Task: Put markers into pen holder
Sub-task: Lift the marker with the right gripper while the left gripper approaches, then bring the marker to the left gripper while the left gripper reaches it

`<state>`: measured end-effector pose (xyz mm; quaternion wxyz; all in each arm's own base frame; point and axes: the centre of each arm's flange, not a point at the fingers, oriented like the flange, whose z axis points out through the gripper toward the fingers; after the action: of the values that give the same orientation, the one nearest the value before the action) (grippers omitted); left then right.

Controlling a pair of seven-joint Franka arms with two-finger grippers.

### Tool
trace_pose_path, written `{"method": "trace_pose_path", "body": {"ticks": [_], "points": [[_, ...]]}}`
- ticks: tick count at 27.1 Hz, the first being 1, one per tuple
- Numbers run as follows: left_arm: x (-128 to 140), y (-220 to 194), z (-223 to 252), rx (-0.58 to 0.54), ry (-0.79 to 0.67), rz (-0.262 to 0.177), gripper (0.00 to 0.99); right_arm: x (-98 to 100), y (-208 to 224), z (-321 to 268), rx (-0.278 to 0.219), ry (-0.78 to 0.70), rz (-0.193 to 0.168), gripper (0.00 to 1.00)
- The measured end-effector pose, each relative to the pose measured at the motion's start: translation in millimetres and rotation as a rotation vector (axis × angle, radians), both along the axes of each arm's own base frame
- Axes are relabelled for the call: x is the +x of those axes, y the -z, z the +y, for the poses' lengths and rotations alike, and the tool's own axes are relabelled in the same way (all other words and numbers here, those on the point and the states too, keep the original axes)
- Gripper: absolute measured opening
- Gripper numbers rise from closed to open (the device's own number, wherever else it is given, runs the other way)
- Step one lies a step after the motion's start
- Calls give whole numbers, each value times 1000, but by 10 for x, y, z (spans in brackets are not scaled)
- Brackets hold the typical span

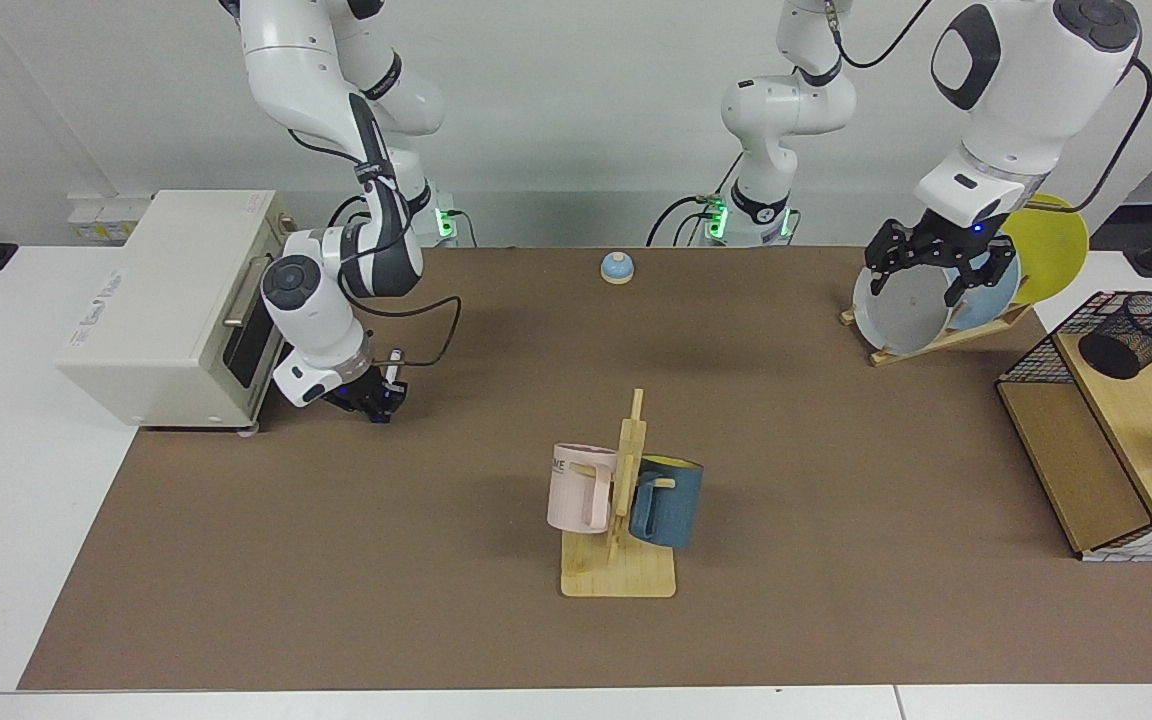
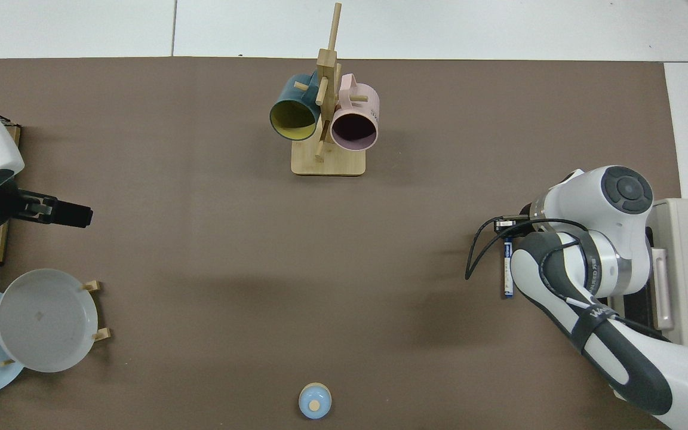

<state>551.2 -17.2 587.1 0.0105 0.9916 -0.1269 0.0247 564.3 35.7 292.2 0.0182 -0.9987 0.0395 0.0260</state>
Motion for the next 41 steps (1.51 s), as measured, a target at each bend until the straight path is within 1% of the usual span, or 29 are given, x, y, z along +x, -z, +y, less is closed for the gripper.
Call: {"method": "trace_pose_path", "body": {"ticks": [3, 7, 10, 15, 17, 21, 26, 31, 34, 36, 38, 41], "points": [[0, -1, -11, -1, 2, -1, 991, 64, -128, 108, -2, 26, 9, 167], [0, -2, -27, 0, 25, -2, 991, 184, -430, 313, -7, 64, 10, 167], [0, -2, -45, 2, 85, -4, 991, 234, -687, 488, -11, 93, 6, 167], [-2, -5, -97, 9, 223, -8, 991, 257, -1057, 779, -13, 164, -4, 167], [-1, -6, -110, 11, 280, -11, 991, 261, -1179, 873, 7, 204, 0, 167], [2, -12, -121, 18, 399, -18, 991, 280, -1415, 1015, 68, 295, 12, 167], [1, -14, -165, 25, 563, -24, 991, 278, -1639, 1139, 129, 423, 20, 167], [0, -18, -261, 27, 636, -32, 991, 218, -1804, 1325, 228, 579, 67, 167], [-8, -20, -367, 15, 674, -38, 991, 177, -1940, 1411, 273, 662, 87, 167], [-17, -21, -458, 3, 708, -42, 991, 135, -2036, 1520, 289, 699, 94, 167], [-30, -21, -561, 0, 773, -45, 991, 87, -2163, 1681, 299, 739, 95, 167], [-55, -21, -725, 5, 930, -51, 991, -1, -2357, 1969, 314, 796, 97, 167]]}}
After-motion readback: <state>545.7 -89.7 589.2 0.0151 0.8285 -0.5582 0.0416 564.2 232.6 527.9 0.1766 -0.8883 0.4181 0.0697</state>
